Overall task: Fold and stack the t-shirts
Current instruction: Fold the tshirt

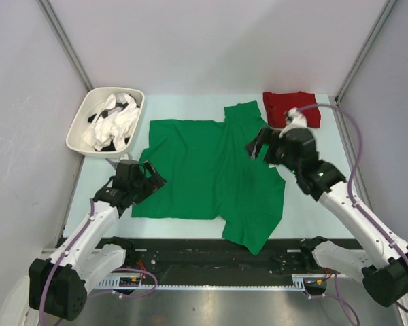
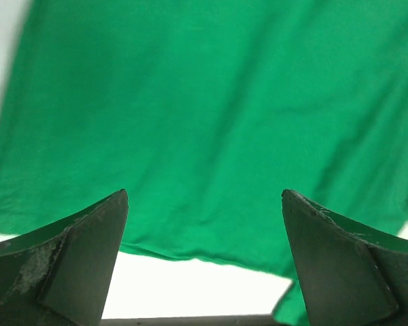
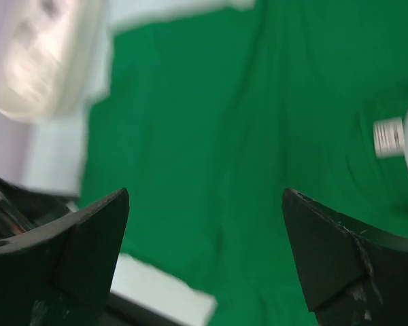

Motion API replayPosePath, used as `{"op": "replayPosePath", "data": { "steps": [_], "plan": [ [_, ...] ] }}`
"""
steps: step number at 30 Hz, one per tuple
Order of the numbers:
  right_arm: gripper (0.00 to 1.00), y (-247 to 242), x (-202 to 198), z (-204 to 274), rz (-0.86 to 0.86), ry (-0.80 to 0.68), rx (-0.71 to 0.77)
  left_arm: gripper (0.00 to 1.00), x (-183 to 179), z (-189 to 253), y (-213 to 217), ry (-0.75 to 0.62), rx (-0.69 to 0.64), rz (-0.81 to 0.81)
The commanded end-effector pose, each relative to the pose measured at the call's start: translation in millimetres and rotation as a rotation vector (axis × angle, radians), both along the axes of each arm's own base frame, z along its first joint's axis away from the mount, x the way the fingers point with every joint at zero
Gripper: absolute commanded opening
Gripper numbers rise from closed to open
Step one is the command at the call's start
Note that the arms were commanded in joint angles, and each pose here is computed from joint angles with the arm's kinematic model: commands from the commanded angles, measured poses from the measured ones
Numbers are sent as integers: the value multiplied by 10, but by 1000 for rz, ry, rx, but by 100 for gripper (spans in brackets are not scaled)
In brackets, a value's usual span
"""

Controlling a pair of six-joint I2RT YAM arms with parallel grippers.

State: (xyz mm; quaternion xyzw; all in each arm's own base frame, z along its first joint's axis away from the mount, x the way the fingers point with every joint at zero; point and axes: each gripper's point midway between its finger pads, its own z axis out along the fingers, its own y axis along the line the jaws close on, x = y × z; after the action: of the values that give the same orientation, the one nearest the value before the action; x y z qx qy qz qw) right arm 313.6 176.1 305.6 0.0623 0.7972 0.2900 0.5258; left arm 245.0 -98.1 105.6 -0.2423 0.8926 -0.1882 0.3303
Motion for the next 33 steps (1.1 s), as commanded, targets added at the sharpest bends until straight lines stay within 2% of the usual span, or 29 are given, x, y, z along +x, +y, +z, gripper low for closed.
{"op": "replayPosePath", "data": {
  "steps": [1, 4, 11, 16, 21, 28, 33],
  "plan": [
    [100, -52, -452, -577, -41, 151, -128, 100, -5, -202, 443, 74, 20, 293],
    [100, -24, -639, -946, -36, 214, -185, 100, -82, -281, 654, 136, 64, 401],
    [100, 167, -888, -1490, 60, 302, -162, 99, -413, -508, 877, 307, 172, 499],
    [100, 298, -895, -1595, 99, 314, -158, 99, -577, -619, 930, 348, 197, 520],
    [100, 369, -920, -1614, 134, 310, -143, 97, -542, -690, 891, 353, 178, 517],
    [100, 312, -962, -1605, 132, 303, -146, 91, -631, -840, 914, 379, 187, 533],
    [100, 299, -993, -1585, 137, 299, -136, 85, -569, -866, 929, 367, 196, 533]
  ]
}}
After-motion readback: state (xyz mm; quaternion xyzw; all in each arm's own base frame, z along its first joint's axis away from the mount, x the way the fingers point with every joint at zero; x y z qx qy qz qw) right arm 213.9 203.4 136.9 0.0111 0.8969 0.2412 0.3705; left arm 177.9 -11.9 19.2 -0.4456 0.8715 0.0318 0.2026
